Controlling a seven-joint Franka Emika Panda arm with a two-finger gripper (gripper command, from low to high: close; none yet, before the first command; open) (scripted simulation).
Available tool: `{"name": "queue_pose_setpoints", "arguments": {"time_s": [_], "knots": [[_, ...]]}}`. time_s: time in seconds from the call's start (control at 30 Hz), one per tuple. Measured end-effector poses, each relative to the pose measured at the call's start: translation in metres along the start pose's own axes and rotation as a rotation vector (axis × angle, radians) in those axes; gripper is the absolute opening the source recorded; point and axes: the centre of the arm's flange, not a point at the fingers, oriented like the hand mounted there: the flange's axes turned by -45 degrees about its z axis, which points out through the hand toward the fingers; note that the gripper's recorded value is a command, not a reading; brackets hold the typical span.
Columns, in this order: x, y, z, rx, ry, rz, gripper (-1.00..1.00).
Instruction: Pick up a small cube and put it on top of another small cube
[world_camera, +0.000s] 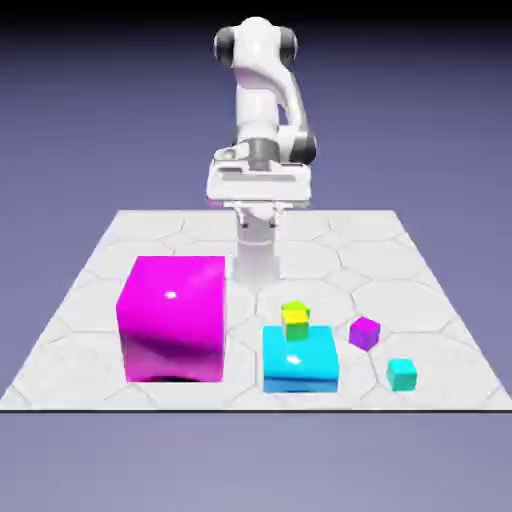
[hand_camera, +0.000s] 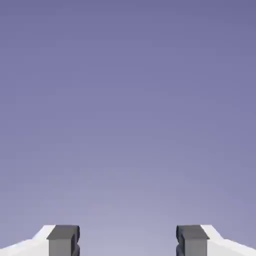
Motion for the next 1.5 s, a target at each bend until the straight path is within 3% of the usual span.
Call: {"name": "queue_pose_setpoints", "arguments": {"time_s": [0.47,0.93,1.17,1.33,1.37,1.5], "knots": [[-0.056,-0.124,0.091,0.239,-0.377,-0.230,0.00],[-0.160,-0.244,0.137,0.299,-0.713,-0.574,0.00],[-0.203,-0.275,0.145,0.270,-0.814,-0.716,0.00],[-0.245,-0.275,0.185,0.271,-0.812,-0.716,0.00],[-0.254,-0.273,0.193,0.270,-0.814,-0.715,-1.00],[-0.235,-0.276,0.177,0.272,-0.812,-0.717,-1.00]]}}
